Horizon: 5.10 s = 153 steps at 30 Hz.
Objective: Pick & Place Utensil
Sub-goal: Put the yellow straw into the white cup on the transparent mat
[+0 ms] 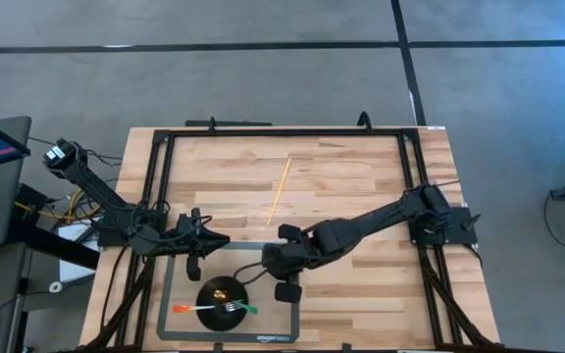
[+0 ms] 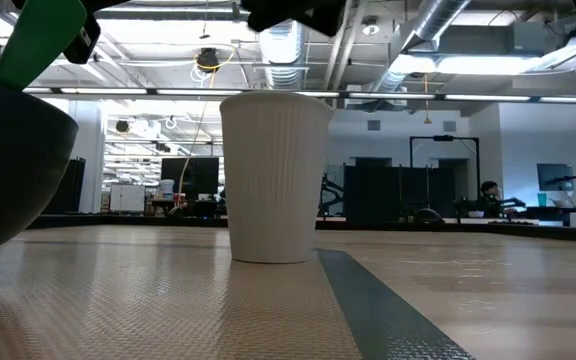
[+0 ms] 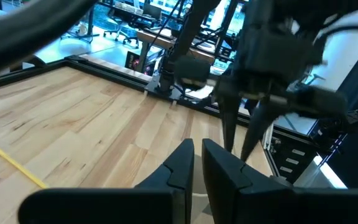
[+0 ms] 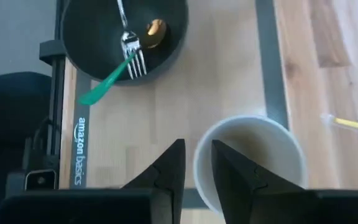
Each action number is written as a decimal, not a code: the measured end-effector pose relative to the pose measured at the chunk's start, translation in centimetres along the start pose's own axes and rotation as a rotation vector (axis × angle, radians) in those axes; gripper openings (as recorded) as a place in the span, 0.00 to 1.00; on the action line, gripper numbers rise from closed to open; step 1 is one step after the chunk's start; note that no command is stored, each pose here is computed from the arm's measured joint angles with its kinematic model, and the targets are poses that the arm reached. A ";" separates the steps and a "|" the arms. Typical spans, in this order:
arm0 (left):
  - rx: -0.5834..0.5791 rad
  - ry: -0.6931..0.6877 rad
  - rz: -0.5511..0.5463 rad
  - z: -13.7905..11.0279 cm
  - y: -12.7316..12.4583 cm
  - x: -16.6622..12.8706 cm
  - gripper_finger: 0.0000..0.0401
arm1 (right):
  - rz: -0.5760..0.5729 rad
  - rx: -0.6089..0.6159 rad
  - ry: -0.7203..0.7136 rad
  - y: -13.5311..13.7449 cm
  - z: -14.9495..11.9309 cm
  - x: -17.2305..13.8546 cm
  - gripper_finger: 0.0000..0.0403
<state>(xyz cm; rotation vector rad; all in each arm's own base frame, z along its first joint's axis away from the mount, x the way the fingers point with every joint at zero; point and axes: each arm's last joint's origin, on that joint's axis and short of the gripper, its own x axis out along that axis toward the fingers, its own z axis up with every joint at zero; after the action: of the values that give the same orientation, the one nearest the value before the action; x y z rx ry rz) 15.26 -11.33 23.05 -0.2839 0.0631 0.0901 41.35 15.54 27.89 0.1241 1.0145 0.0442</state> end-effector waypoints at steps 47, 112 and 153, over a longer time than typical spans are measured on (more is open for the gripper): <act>-0.011 0.022 -0.058 -0.1 -0.2 0.0 0.08 | -0.254 0.931 -0.044 -34.0 -4.6 5.8 0.18; -0.015 0.025 -0.064 -0.1 -0.2 0.0 0.08 | 0.043 -0.352 -0.814 -1.0 1.2 -9.4 0.01; -0.047 0.039 -0.102 -0.1 -0.3 0.0 0.08 | 0.280 -0.275 -1.213 -6.5 -6.6 -2.0 0.01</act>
<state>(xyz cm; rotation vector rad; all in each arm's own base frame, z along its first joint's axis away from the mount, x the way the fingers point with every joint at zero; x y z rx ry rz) 15.31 -11.61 23.02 -0.3357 0.0854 -0.0153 34.58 9.49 25.30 0.0229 -0.2300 0.3217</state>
